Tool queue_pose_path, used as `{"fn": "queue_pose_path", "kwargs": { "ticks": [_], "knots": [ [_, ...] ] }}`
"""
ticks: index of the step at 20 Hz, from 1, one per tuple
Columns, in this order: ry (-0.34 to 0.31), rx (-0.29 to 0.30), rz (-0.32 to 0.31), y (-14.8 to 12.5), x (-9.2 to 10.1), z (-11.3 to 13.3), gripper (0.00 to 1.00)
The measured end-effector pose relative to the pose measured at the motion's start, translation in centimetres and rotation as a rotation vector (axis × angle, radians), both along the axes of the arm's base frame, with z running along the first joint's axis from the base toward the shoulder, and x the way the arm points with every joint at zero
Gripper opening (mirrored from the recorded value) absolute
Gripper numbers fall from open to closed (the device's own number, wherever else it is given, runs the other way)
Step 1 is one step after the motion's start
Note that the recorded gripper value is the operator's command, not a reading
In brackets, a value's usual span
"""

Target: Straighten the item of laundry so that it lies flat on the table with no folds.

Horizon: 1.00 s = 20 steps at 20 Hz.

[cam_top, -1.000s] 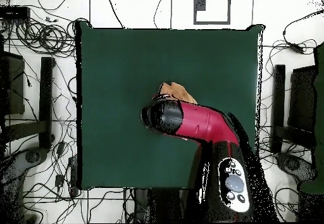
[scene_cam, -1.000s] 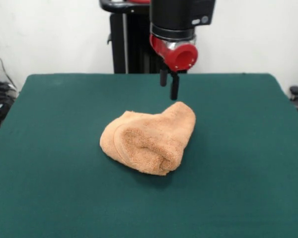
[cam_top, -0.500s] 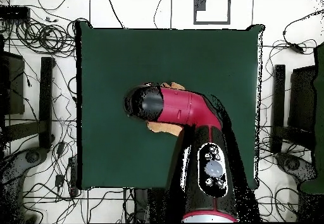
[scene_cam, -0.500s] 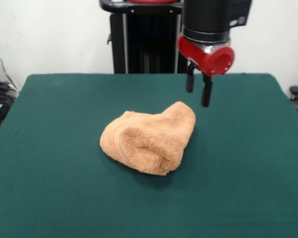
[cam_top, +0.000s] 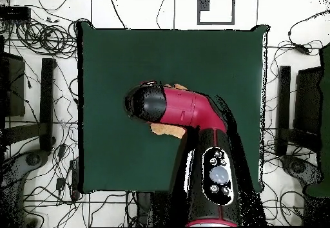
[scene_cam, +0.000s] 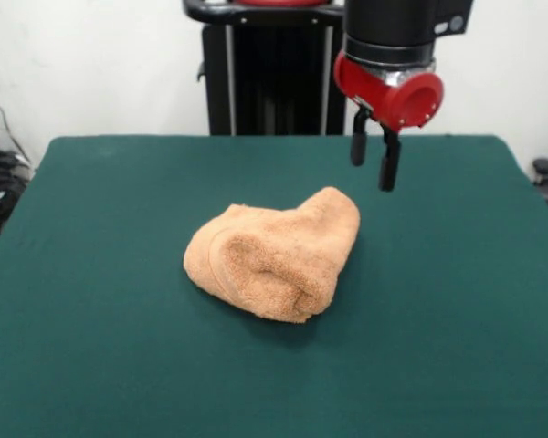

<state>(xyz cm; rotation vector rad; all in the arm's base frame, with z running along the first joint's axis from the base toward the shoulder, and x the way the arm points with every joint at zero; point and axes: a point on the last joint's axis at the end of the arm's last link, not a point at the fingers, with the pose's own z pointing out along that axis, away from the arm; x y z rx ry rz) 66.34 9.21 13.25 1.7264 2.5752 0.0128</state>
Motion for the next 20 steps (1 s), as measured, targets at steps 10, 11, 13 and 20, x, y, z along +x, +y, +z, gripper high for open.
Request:
{"fn": "queue_pose_path", "kwargs": {
  "ticks": [10, 11, 13, 20],
  "knots": [
    [-0.011, -0.012, -0.032, -3.2, 0.7, 0.2, 1.00],
    [-0.014, -0.015, -0.028, -3.2, 0.8, 0.2, 1.00],
    [-0.019, -0.020, -0.023, -3.3, 1.0, 0.3, 1.00],
    [-0.031, -0.034, -0.016, -4.1, 1.6, 0.3, 1.00]
  ]
}}
